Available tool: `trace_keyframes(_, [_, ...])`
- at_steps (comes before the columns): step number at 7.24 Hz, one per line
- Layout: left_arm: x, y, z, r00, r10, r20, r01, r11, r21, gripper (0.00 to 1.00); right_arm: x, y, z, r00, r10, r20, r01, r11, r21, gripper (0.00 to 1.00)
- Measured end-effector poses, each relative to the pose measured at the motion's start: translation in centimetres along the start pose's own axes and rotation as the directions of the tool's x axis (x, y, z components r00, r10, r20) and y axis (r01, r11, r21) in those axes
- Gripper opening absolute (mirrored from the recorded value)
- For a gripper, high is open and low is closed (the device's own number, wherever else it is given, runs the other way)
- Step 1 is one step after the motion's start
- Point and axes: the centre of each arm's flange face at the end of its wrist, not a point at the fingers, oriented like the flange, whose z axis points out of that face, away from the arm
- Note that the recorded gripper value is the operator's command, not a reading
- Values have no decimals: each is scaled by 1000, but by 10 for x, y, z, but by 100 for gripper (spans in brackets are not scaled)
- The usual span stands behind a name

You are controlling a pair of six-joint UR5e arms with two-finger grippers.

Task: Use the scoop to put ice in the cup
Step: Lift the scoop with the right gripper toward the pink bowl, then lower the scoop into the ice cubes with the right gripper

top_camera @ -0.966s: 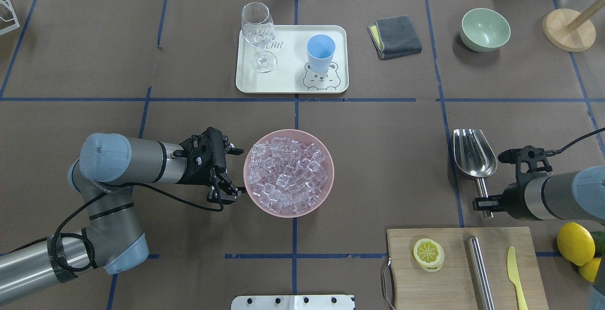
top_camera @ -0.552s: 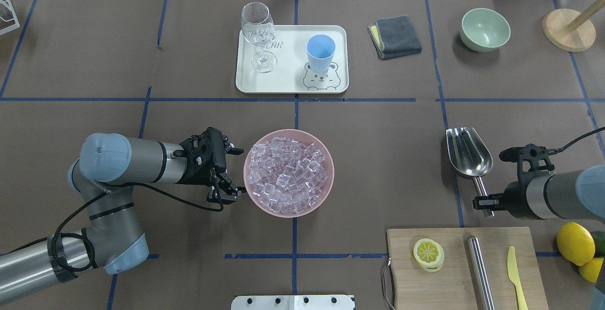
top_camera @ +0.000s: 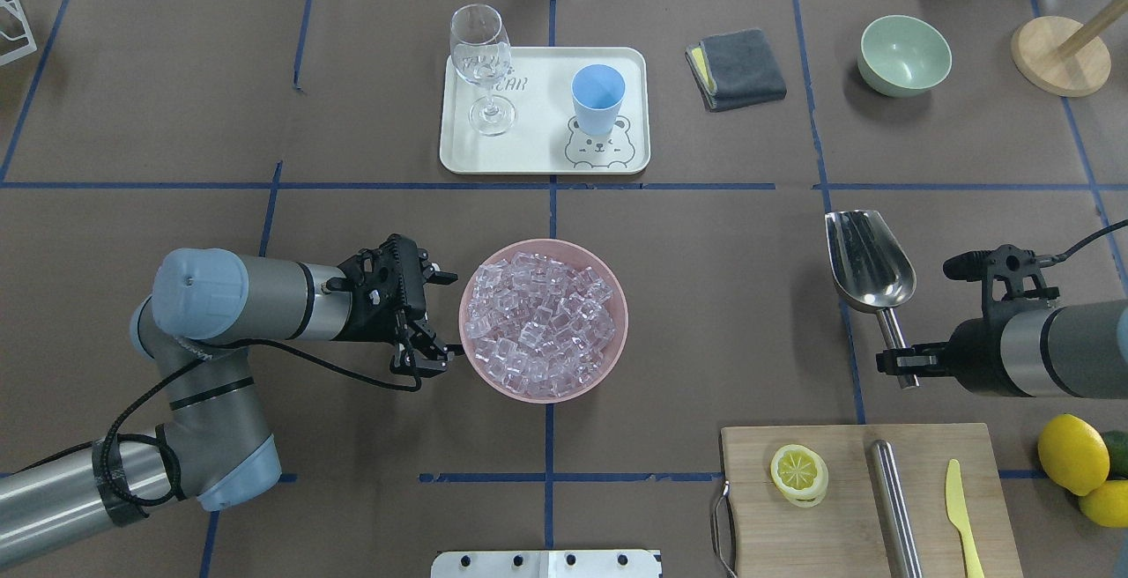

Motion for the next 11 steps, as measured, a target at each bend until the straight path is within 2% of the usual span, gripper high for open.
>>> trace_keyframes(2, [0, -1, 0, 1000, 0, 1, 0, 1000, 1, 100, -27, -3, -12, 997, -41, 72, 42, 999, -12, 0])
trace_keyframes(4, [-1, -1, 0, 1000, 0, 2, 0, 1000, 2, 100, -66, -16, -24, 980, -125, 154, 122, 992, 27, 0])
trace_keyframes(5, [0, -1, 0, 1000, -2, 1, 2, 1000, 2, 100, -77, -23, -30, 971, -173, 164, 166, 985, 57, 0])
trace_keyframes(6, [0, -1, 0, 1000, -3, 1, 3, 1000, 2, 100, -91, -29, -35, 962, -224, 155, 216, 974, 65, 0])
trace_keyframes(7, [0, -2, 0, 1000, -3, 1, 3, 1000, 2, 100, -113, -33, -42, 949, -283, 136, 278, 959, 59, 0])
trace_keyframes(8, [0, -2, 0, 1000, -2, 1, 2, 1000, 2, 100, -140, -36, -51, 924, -366, 109, 364, 930, 39, 0])
trace_keyframes(9, [0, -1, 0, 1000, 0, 1, 0, 1000, 2, 100, -169, -35, -58, 886, -455, 87, 456, 890, 6, 0])
trace_keyframes(10, [0, -1, 0, 1000, 2, -2, -2, 1000, 1, 100, -195, -33, -62, 854, -514, 78, 517, 856, -24, 0])
trace_keyframes(11, [2, 0, 1, 1000, 2, -7, -2, 1000, 0, 100, -216, -32, -63, 837, -543, 73, 547, 836, -52, 0])
